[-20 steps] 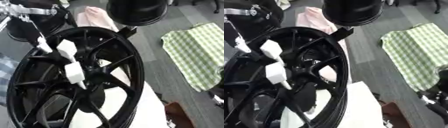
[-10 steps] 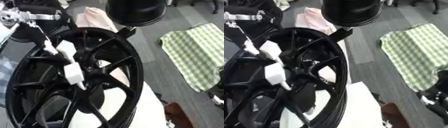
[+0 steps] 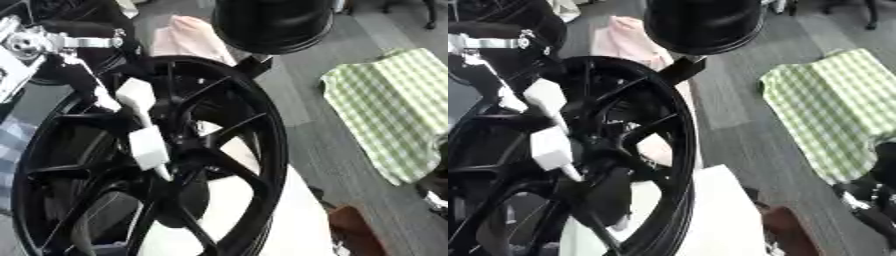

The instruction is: Pull the pin out of the wheel hub.

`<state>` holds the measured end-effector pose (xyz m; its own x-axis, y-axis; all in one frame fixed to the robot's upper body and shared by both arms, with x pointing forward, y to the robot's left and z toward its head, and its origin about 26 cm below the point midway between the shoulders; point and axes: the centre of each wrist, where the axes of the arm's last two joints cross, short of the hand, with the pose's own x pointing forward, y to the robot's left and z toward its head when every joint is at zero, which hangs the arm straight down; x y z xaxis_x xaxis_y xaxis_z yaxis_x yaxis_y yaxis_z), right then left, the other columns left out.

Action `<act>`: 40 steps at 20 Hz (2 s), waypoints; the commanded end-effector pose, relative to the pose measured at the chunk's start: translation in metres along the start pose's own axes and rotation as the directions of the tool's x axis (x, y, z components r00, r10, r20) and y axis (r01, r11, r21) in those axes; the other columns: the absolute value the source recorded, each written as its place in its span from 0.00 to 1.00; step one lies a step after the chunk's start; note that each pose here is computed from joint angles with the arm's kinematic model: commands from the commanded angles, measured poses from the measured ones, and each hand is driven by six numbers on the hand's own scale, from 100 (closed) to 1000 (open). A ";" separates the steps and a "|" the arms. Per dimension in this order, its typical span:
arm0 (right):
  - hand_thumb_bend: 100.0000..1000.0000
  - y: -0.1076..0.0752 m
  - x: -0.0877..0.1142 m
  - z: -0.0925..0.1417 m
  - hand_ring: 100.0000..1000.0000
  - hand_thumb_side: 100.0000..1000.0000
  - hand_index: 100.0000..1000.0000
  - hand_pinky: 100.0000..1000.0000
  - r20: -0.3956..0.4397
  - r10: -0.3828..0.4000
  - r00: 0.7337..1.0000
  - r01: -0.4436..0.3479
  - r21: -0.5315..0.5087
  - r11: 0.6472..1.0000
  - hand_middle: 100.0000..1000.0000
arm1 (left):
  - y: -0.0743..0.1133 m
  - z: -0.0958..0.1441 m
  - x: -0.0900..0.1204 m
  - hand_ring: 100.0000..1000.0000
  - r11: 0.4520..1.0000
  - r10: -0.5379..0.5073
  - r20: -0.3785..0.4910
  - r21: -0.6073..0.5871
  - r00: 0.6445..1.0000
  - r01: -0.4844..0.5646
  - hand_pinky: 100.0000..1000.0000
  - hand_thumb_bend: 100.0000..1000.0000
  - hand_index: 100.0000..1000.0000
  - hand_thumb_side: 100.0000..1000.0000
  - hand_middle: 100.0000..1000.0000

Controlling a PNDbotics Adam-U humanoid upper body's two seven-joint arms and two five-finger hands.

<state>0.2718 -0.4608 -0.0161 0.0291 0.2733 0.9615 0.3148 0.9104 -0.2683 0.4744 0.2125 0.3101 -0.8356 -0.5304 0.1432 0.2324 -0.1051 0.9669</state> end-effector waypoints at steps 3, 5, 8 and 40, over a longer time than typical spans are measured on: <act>0.46 -0.010 0.011 -0.006 0.62 0.21 0.64 0.44 0.030 0.024 0.999 -0.024 -0.005 1.000 0.46 | 0.011 0.004 0.007 0.69 0.971 -0.141 0.190 -0.166 0.972 0.173 0.75 0.50 0.72 0.19 0.51; 0.46 -0.010 0.011 -0.006 0.62 0.21 0.64 0.44 0.031 0.024 0.999 -0.023 -0.006 1.000 0.46 | 0.009 0.003 0.007 0.63 0.968 -0.144 0.191 -0.176 0.971 0.178 0.73 0.48 0.66 0.13 0.45; 0.46 -0.010 0.011 -0.006 0.62 0.21 0.64 0.44 0.030 0.023 0.999 -0.023 -0.008 1.000 0.46 | 0.007 0.002 0.006 0.58 0.963 -0.153 0.186 -0.192 0.971 0.189 0.69 0.45 0.64 0.07 0.43; 0.46 -0.020 0.007 -0.001 0.62 0.22 0.64 0.44 0.016 0.027 0.999 -0.026 -0.052 0.998 0.46 | 0.028 0.230 -0.032 0.34 0.768 0.162 -0.242 0.640 0.957 0.032 0.51 0.18 0.28 0.00 0.06</act>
<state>0.2675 -0.4650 -0.0166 0.0370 0.2728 0.9614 0.3448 0.8995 -0.2685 0.4086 0.3999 0.3581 -0.6718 -0.6843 0.2837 -0.0724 0.4418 0.8942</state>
